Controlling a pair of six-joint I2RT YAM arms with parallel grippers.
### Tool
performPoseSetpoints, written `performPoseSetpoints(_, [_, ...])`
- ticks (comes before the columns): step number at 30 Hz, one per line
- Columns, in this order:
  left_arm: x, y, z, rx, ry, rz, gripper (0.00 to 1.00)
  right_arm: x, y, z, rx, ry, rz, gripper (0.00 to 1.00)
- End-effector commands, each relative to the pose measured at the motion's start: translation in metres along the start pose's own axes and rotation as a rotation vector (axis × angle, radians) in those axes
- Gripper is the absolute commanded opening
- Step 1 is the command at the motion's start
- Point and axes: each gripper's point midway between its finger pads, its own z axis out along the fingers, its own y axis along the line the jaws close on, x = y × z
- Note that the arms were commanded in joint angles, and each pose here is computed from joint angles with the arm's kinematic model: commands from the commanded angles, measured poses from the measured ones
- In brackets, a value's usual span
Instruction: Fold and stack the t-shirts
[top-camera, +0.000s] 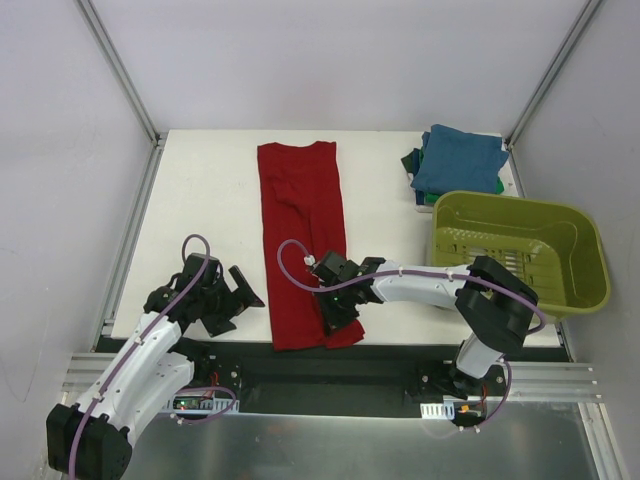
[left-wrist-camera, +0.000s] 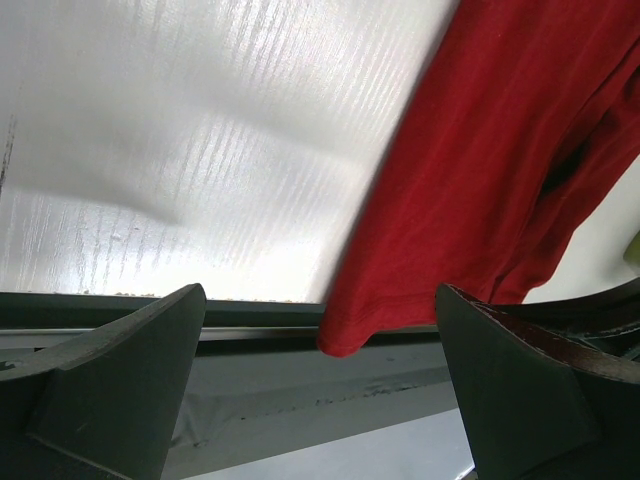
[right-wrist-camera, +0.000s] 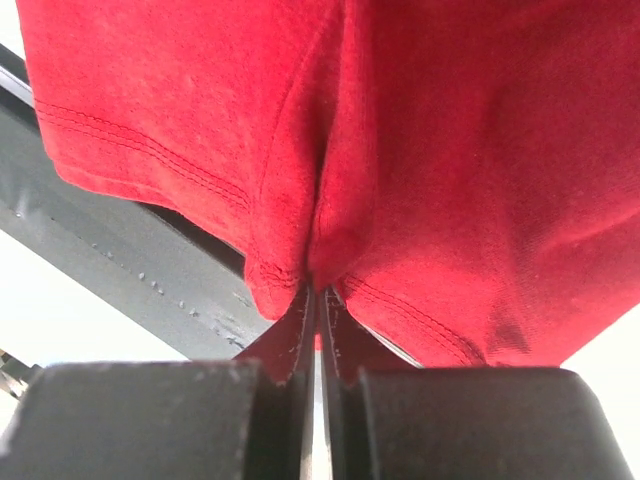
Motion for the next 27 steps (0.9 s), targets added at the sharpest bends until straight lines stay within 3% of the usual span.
performPoseSetpoints(1, [0.003,0.002,0.000,0.003,0.005,0.015,0.99,0.003,0.002,-0.016,0.014,-0.015,0.010,0.01])
performPoseSetpoints(12, [0.005,0.003,0.001,-0.001,0.020,0.020,0.99,0.007,0.013,-0.042,0.094,-0.024,-0.066,0.04])
performPoseSetpoints(23, [0.008,0.005,0.002,-0.007,0.040,0.026,0.99,-0.016,0.031,-0.015,0.132,-0.005,-0.131,0.11])
performPoseSetpoints(27, [0.011,0.005,0.003,-0.006,0.055,0.026,0.99,-0.012,0.035,-0.002,0.136,0.031,-0.159,0.27])
